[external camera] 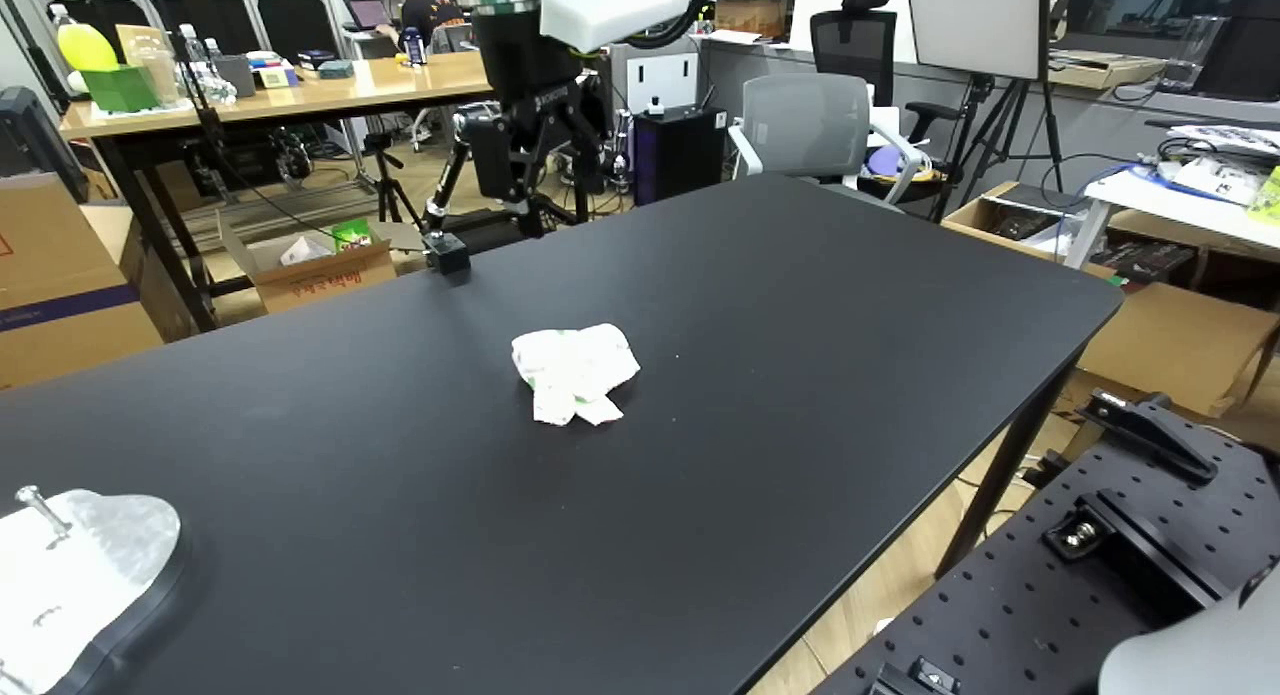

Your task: Hang the white cloth onto the black extended arm-like object

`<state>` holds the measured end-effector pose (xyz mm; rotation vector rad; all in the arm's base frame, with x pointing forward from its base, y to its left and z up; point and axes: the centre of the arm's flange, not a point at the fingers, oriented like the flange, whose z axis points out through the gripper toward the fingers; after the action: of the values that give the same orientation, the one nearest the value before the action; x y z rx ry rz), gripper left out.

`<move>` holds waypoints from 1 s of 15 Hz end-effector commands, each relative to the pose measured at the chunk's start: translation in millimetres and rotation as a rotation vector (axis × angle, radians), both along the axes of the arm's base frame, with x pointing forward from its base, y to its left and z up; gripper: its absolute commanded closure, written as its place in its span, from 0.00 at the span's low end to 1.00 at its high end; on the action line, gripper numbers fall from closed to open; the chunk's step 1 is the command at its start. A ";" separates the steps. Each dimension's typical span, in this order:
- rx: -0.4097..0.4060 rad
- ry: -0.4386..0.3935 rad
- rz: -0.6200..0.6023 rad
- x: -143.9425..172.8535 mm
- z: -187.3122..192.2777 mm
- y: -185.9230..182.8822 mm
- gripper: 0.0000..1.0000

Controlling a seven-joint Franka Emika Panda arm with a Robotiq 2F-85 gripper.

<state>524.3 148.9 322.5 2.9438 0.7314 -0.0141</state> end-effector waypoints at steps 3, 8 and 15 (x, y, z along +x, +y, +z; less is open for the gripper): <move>0.006 0.033 0.005 -3.7 -16.5 11.3 0.00; -0.008 0.047 0.003 -1.9 -27.9 11.1 0.00; -0.025 0.096 0.023 3.7 -82.9 21.2 0.00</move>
<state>518.0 162.9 255.8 2.9516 0.7713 -0.1652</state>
